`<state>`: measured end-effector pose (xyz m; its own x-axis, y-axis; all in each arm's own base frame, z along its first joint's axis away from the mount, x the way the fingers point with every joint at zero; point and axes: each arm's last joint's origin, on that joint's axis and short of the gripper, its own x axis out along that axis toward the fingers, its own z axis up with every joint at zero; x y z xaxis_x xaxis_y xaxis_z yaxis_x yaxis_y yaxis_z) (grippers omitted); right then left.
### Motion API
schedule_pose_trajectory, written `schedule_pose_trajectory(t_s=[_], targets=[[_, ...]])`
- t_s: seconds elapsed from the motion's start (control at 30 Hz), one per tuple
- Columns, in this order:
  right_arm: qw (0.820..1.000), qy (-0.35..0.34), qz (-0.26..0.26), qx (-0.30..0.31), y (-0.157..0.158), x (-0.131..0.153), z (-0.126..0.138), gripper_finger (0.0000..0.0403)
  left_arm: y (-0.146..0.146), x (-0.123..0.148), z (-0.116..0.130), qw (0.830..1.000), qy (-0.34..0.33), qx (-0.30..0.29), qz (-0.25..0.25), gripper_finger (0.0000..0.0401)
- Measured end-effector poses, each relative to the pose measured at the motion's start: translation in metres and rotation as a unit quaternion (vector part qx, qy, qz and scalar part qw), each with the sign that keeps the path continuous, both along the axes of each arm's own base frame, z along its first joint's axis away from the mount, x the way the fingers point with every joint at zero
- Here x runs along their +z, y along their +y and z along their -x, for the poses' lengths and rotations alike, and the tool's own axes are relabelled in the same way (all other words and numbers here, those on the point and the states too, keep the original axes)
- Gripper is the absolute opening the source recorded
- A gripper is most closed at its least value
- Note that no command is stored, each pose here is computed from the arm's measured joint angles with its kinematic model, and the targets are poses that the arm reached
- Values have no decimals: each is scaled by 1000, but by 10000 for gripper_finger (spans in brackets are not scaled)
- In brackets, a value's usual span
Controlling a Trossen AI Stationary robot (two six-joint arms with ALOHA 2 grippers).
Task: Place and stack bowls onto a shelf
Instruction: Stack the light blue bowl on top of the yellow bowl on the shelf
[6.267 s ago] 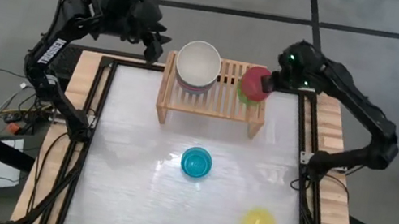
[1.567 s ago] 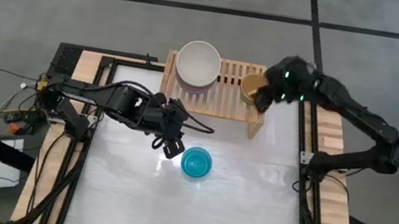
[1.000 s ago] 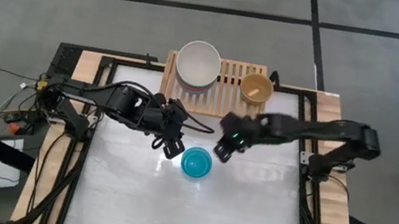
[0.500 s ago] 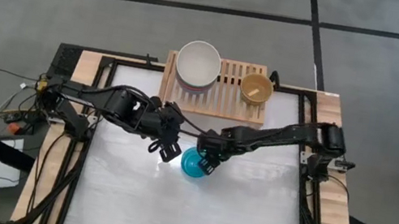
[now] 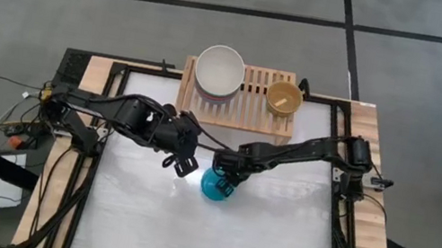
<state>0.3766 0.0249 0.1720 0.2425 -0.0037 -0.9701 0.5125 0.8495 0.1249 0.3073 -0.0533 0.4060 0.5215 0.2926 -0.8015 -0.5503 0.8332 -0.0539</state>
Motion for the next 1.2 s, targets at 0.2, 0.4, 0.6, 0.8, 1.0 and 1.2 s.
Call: schedule_pose_trajectory(t_s=[0.2, 0.4, 0.6, 0.8, 1.0, 1.2], targets=[[999, -15, -14, 31, 0, 20, 7, 21, 5, 15, 17, 999, -27, 14, -15, 155], [997, -74, -14, 35, -5, 73, 30, 28, 11, 33, 38, 997, -66, 38, -30, 155], [986, -160, 34, -26, -36, 138, 70, 24, 18, 50, 60, 990, -110, 71, -46, 155], [955, -246, 79, -145, -84, 189, 122, 26, 23, 63, 77, 983, -147, 90, -69, 155], [910, -286, 143, -263, -126, 214, 165, 26, 28, 70, 79, 977, -167, 90, -99, 155], [903, -237, 157, -322, -152, 209, 187, 28, 39, 70, 76, 980, -158, 81, -93, 155]])
